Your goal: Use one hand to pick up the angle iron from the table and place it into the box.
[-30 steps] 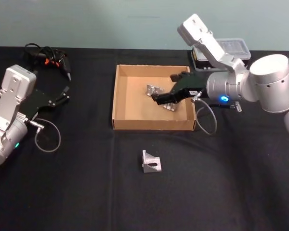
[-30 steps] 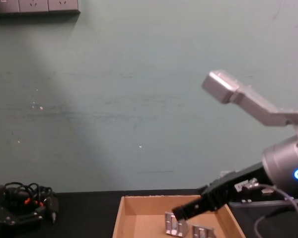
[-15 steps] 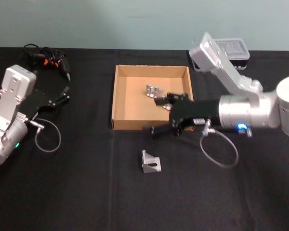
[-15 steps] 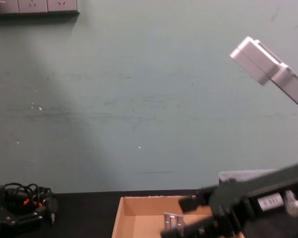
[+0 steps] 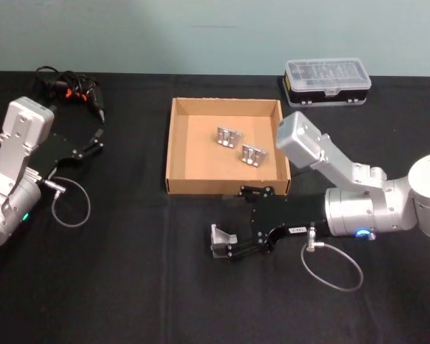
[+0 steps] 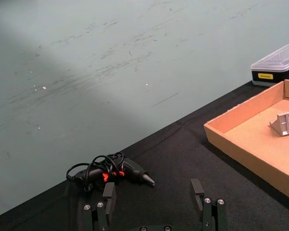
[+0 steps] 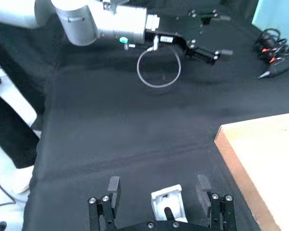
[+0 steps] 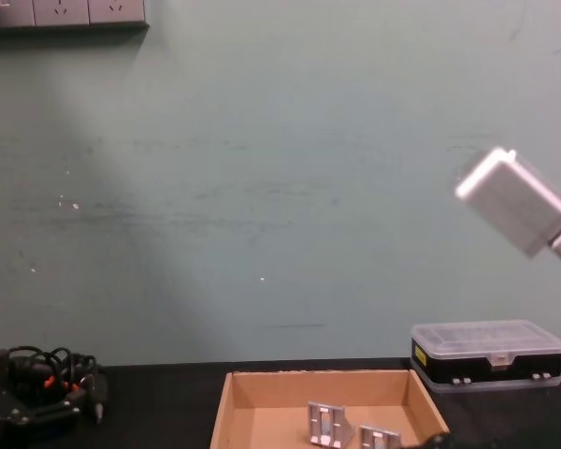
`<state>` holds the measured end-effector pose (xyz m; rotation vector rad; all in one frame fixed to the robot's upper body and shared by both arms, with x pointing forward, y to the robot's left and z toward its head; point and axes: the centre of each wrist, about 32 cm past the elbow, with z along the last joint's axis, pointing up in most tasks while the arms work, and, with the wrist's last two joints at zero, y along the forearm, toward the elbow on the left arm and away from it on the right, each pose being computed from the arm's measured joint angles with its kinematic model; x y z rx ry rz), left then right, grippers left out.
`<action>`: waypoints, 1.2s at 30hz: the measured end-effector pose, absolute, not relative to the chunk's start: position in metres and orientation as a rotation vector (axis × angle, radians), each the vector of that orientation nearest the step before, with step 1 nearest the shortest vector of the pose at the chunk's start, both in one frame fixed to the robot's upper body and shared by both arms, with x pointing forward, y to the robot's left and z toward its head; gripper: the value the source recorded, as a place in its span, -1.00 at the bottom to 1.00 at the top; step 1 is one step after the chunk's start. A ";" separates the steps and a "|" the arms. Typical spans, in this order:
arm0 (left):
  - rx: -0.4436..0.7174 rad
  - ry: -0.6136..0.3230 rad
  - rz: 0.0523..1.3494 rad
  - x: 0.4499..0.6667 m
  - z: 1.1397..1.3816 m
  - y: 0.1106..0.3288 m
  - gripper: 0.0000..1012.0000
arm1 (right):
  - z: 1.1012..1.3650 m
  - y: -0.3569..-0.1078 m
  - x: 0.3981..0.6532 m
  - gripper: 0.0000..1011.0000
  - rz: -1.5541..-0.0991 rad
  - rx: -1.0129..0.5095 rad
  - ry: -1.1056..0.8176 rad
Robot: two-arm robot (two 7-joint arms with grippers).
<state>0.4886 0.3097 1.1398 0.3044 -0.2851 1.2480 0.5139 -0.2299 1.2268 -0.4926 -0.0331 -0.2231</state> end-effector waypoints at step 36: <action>0.304 -0.285 1.248 0.489 1.140 0.310 1.00 | 1.191 -0.207 0.541 0.99 -0.172 -0.590 -0.035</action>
